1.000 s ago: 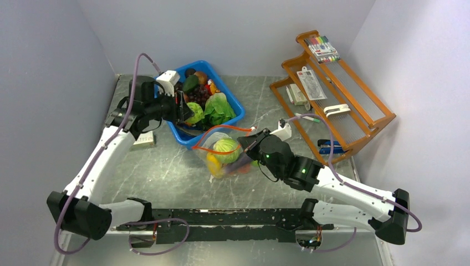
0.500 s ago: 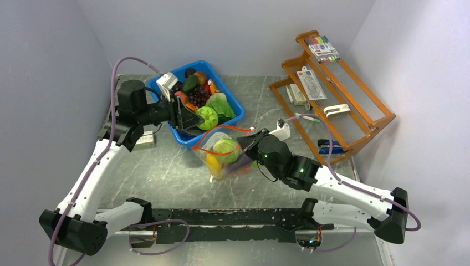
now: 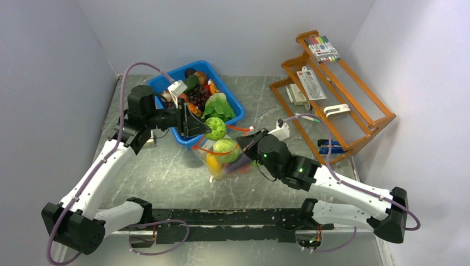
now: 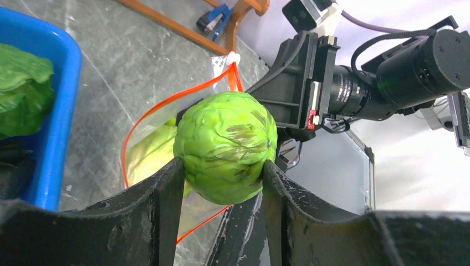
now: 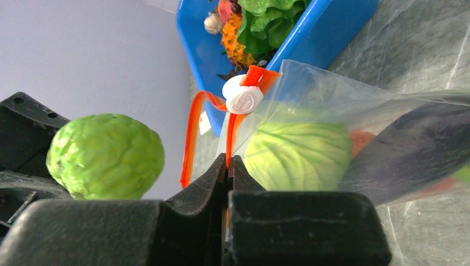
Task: Place the food in the zip-top bag and seal the zipper
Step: Place the fake vegetable in the zipper food storage bag.
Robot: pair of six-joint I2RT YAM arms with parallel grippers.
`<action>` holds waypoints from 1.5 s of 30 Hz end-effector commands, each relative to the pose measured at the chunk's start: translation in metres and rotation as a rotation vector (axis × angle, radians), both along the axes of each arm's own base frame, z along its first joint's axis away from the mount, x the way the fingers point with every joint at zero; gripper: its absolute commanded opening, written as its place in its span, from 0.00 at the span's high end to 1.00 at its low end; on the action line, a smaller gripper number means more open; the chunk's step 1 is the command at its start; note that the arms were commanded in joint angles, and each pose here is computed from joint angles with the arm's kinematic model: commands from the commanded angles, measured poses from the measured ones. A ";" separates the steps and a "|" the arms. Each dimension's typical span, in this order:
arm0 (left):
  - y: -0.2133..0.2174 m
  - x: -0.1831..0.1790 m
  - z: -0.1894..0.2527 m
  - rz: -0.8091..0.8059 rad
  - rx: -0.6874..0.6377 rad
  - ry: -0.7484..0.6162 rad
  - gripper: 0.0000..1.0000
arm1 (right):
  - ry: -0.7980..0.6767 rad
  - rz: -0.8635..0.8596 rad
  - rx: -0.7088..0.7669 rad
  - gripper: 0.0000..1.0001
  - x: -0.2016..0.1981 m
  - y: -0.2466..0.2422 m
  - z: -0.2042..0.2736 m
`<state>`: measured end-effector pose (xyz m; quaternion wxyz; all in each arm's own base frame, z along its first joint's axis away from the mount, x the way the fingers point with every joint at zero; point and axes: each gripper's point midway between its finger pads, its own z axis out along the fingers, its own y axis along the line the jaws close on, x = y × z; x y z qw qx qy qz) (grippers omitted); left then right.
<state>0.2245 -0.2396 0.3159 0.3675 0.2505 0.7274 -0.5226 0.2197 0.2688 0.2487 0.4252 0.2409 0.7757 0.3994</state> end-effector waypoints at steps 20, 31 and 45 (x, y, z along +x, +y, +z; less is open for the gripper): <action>-0.042 0.010 -0.046 -0.018 0.150 0.015 0.73 | -0.063 0.033 0.037 1.00 0.001 0.007 0.020; -0.042 0.012 -0.067 0.026 0.279 0.026 0.73 | -0.056 0.029 0.032 1.00 0.003 0.010 0.023; -0.041 0.000 -0.058 0.019 0.229 0.023 0.73 | -0.075 0.060 0.052 1.00 0.000 0.014 0.023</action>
